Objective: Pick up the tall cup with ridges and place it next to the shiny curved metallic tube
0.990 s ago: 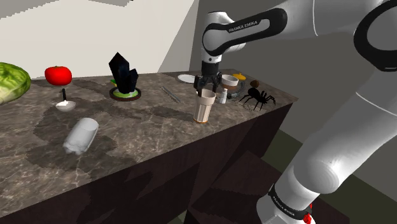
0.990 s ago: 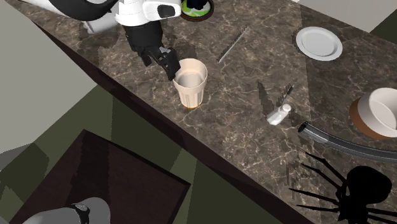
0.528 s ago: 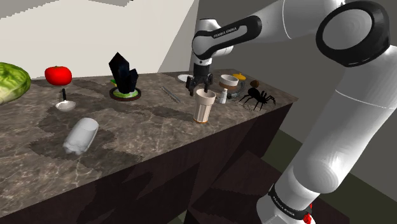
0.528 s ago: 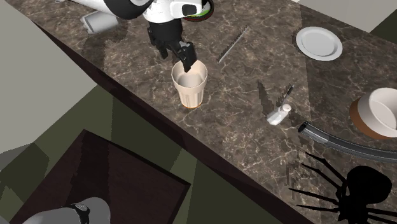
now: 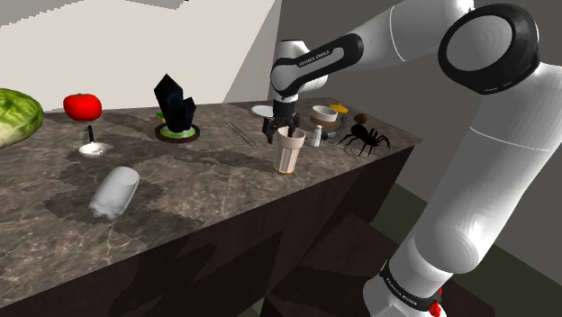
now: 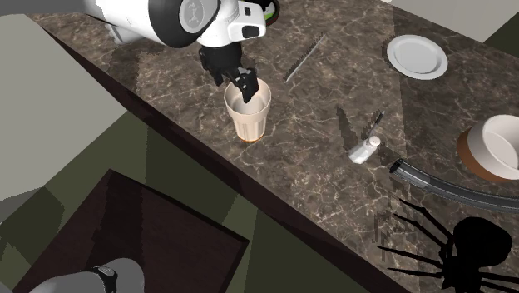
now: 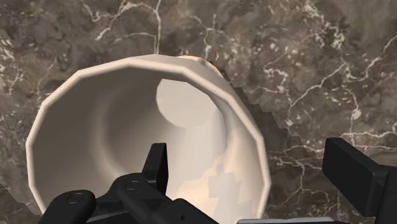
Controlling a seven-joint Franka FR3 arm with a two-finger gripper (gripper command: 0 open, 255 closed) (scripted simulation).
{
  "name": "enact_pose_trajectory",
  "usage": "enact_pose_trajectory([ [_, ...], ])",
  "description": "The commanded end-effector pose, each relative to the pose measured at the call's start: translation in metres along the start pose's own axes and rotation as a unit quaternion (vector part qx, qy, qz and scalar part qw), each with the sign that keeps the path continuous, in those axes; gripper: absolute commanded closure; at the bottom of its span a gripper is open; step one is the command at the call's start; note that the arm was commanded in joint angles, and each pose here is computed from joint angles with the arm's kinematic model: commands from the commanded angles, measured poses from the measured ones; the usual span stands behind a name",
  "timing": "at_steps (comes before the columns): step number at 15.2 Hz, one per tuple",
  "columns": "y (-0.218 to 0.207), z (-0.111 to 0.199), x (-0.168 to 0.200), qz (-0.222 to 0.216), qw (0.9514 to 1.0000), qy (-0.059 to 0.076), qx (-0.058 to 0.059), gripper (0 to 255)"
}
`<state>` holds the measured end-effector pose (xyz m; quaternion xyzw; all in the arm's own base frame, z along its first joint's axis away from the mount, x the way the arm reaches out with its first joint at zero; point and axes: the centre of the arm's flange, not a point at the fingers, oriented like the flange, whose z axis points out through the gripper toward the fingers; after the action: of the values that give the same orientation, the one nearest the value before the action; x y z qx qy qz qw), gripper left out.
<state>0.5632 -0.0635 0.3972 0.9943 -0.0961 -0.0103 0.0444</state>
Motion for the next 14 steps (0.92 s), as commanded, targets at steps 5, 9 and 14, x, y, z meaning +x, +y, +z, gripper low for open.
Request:
enact_pose_trajectory([
  [5, 0.0003, 0.0007, 0.0001, 0.000, 1.0000, 0.000, 0.000, 0],
  [9, 0.0003, 0.0007, 0.0001, 0.000, 1.0000, 0.000, 0.000, 255],
  [14, 0.0003, 0.0008, 0.0003, 0.000, 1.0000, 0.000, 0.000, 255],
])
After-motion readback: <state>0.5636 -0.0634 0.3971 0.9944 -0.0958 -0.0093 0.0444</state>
